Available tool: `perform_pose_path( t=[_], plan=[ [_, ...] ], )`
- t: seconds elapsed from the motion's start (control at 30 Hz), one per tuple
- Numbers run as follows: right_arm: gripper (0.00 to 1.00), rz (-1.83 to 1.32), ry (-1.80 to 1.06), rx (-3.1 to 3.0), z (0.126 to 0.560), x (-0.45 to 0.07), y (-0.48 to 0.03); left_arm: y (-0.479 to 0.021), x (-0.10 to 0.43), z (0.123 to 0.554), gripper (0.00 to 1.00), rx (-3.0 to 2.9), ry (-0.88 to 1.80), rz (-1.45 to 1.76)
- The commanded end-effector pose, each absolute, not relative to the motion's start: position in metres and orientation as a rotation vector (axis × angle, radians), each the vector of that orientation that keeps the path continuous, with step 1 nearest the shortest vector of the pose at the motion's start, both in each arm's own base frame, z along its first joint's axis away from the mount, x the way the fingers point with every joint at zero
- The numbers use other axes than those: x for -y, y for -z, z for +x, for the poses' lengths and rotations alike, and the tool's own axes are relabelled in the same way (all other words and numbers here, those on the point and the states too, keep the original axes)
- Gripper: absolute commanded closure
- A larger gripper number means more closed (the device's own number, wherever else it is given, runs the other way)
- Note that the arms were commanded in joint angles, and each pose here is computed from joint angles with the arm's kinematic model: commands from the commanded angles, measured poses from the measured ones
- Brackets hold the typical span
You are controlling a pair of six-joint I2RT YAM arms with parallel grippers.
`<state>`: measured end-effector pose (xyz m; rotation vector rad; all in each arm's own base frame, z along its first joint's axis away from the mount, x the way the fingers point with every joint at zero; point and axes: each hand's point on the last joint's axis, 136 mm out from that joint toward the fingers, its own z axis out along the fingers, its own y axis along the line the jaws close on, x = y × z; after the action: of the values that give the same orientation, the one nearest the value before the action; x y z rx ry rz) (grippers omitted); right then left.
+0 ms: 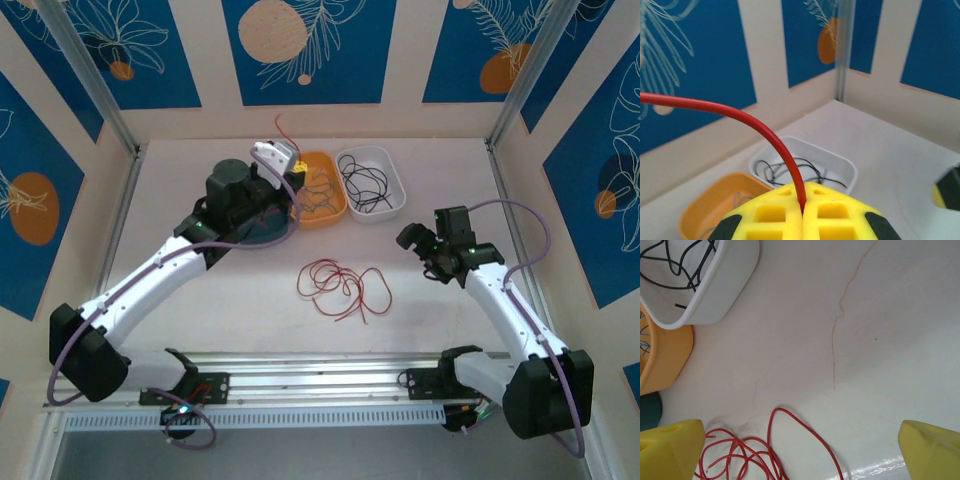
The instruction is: Untangle the cables
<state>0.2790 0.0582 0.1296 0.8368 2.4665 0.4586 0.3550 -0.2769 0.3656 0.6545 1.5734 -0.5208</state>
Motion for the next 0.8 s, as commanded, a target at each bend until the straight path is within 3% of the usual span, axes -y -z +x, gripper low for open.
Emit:
perform_pose_path(
  t=[0.0,0.27,0.77],
  plan=[
    [0.01,0.810,-0.467,-2.444,0.286,-0.062,-0.142,-0.377,0.274,0.370,1.00,-1.470,0.498,0.686],
    [0.01,0.779,-0.470,-2.452,0.289,-0.071,-0.146,-0.349,0.255,0.421,1.00,-1.472,0.462,0.652],
    [0.01,0.733,-0.476,-2.493,0.291,-0.083,-0.144,-0.223,0.213,0.484,1.00,-1.946,0.496,0.284]
  ],
)
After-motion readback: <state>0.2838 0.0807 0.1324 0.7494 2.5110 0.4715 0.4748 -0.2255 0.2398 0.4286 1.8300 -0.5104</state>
